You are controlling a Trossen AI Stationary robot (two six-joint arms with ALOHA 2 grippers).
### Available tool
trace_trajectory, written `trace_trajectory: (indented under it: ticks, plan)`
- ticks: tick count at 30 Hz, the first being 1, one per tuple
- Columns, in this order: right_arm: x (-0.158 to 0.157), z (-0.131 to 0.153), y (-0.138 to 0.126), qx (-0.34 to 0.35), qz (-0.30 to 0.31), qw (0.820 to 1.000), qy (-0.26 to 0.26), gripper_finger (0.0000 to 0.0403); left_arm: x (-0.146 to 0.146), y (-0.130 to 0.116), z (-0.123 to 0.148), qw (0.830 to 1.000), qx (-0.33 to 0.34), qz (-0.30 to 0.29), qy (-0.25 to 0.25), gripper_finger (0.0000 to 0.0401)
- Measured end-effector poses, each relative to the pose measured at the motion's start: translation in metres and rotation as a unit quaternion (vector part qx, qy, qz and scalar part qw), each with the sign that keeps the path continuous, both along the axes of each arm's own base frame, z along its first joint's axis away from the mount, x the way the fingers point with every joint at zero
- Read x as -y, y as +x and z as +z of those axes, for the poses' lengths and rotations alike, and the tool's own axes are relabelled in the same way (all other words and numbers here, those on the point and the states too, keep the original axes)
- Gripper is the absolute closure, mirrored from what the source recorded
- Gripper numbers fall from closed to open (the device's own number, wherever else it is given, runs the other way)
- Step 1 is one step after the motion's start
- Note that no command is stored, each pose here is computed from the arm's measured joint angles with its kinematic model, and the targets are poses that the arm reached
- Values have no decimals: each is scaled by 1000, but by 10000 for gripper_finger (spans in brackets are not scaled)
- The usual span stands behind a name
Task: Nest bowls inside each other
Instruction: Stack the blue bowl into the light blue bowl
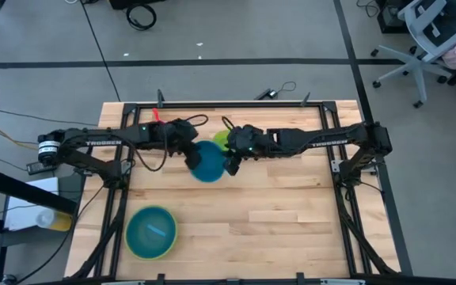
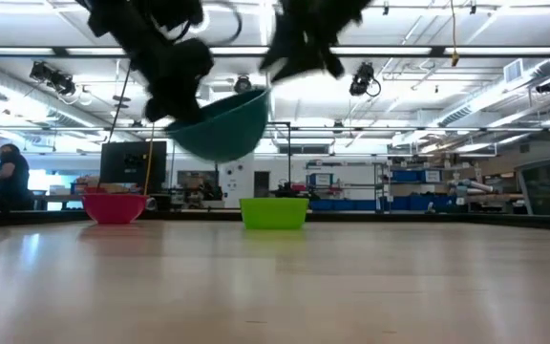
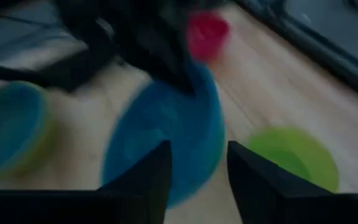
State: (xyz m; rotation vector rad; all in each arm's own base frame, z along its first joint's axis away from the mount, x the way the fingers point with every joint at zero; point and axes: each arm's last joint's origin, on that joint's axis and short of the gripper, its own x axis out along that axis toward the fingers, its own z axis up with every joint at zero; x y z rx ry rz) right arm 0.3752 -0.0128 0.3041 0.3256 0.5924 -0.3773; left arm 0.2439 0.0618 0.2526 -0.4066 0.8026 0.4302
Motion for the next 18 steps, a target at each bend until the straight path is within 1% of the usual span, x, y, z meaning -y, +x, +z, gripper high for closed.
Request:
trace_trajectory:
  ticks: [2,4,6,8,10,11,13,15,18]
  plan:
    - [1,23,3,31,2,999,-11,227,2,-8,0,999,-15,-9,-32,385]
    - [6,38,2,45,-18,998,-26,218,8,-18,5,997,-26,-25,-70,388]
    - [15,46,2,53,-36,997,-46,216,15,-34,9,991,-51,-36,-122,390]
    - [25,46,1,45,-47,996,-59,217,25,-50,13,981,-71,-40,-178,391]
    - [36,39,0,29,-59,996,-53,217,38,-70,22,971,-82,-47,-221,392]
    - [41,34,-1,18,-64,997,-41,218,46,-80,26,965,-93,-54,-241,392]
    - [52,16,-5,-13,-75,997,-18,218,61,-98,29,954,-124,-54,-266,392]
    - [62,-4,-10,-39,-97,995,-3,218,75,-110,30,945,-157,-56,-280,392]
    - [73,-33,-20,-76,-136,987,27,218,94,-115,30,944,-177,-70,-269,393]
